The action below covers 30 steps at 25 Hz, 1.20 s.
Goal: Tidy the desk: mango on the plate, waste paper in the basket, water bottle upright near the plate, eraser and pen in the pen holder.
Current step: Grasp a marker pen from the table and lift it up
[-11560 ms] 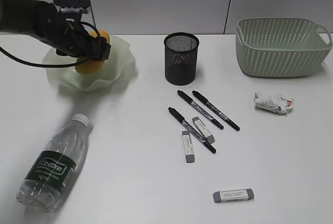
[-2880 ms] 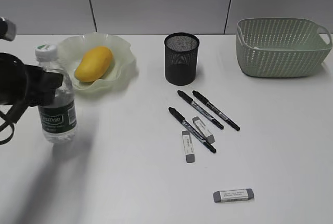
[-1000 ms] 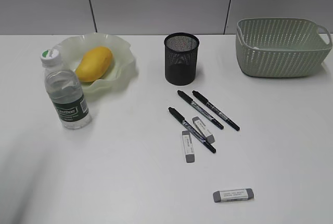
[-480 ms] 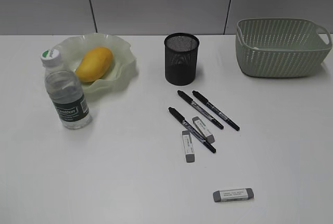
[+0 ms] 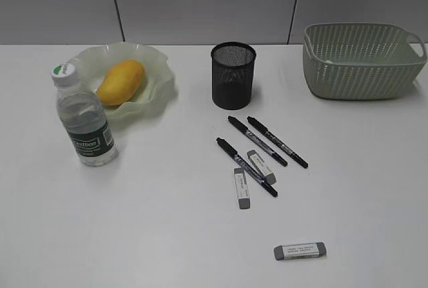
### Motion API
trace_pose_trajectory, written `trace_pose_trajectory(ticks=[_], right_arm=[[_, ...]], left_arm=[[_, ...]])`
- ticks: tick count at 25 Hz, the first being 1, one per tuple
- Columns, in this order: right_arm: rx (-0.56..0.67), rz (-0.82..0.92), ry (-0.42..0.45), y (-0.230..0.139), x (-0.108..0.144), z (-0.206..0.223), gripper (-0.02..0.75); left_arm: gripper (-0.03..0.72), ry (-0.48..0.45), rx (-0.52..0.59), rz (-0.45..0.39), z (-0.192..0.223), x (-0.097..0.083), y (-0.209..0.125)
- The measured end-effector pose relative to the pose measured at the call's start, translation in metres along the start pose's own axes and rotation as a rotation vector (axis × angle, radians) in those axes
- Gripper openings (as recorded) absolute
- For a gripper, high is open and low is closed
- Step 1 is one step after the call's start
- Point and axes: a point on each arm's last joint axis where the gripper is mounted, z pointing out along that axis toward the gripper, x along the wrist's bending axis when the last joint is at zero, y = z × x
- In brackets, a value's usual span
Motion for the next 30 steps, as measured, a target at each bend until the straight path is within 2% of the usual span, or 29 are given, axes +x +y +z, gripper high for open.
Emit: trace_pose_trajectory(ticks=[4,8,10,17,21,25,30], right_arm=[[0.183,-0.034,0.047,0.021,0.001,0.045,0.293],[0.399,-0.039,0.201,0.036,0.011,0.114,0.32],[0.488,-0.024,0.245,0.038,0.013,0.15,0.323],[0.681,-0.008,0.269,0.047,0.017,0.269,0.328],[0.74,-0.107,0.34,0.049,0.054,0.328,0.328],[0.766,-0.196,0.344,0.056,0.098,0.379,0.328],[0.803,-0.256,0.387,0.065,0.138,0.418,0.328]], left_arm=[[0.447,-0.001,0.0,-0.001,0.0,0.0,0.0],[0.445,-0.001,0.0,-0.001,0.0,0.0,0.0],[0.441,-0.001,0.0,-0.001,0.0,0.0,0.0],[0.436,-0.002,0.0,-0.001,0.0,0.0,0.0],[0.435,-0.002,0.0,-0.001,0.0,0.0,0.0],[0.435,-0.002,0.0,-0.001,0.0,0.0,0.0],[0.435,-0.002,0.0,-0.001,0.0,0.0,0.0]])
